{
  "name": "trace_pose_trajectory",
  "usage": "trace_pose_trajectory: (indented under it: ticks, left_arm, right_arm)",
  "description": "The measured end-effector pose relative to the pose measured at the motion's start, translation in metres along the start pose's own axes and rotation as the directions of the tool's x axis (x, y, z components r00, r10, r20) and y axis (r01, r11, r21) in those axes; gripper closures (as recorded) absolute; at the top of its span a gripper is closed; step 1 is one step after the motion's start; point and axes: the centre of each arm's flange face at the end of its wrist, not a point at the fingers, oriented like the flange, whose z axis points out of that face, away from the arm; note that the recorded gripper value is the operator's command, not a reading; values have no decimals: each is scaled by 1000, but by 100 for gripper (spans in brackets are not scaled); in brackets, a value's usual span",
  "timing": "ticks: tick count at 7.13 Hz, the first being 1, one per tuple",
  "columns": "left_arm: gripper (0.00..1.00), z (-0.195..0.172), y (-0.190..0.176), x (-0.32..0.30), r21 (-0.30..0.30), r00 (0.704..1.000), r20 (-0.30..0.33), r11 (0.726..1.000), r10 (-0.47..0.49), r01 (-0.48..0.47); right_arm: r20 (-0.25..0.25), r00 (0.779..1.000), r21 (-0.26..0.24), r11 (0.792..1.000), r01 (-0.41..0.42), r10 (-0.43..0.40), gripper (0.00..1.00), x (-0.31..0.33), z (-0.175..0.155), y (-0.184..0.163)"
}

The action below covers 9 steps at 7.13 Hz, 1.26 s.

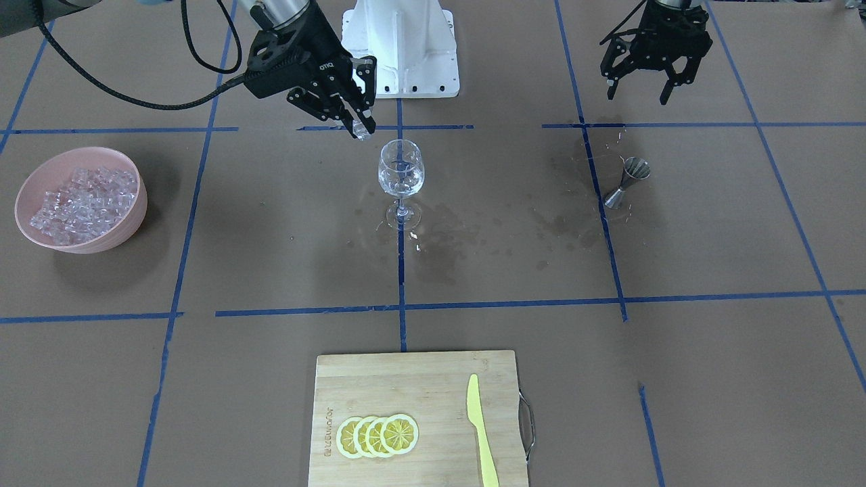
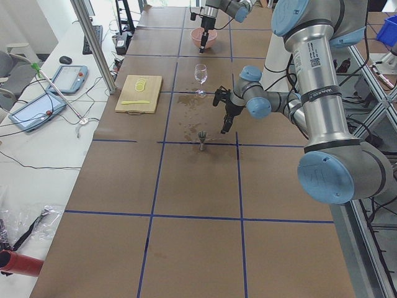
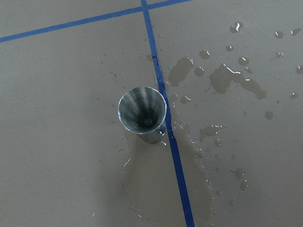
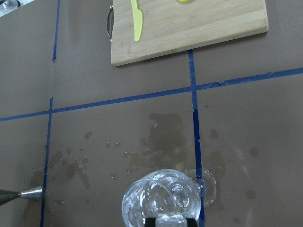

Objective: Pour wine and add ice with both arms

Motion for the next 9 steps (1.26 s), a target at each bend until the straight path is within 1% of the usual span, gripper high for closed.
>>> trace_pose_trajectory:
  ticks: [3,6,7,8,9]
  left_arm:
    - [0,-12,-11,-10,2,1000,-11,1000,16,-16]
    - [0,-16,-13,-13,7,1000,-12,1000,14,-14]
    - [0,-19,-13,-14,8,1000,-11,1000,14,-14]
    - [0,-22,-14,-17,10,1000,-10,1000,21,-21]
    - [0,-27,-17,-23,12,999,-9,999,33,-33]
  right_arm:
    - [-11,1000,10,1000,9,-9,100,-18,23,6]
    - [-16,1000,6,1000,12,-12,100,-24,31,8]
    - [-17,1000,5,1000,13,-13,97,-25,32,10]
    - [-18,1000,6,1000,14,-14,71,-25,34,11]
    - [-19,1000,9,1000,16,-15,48,-25,35,12]
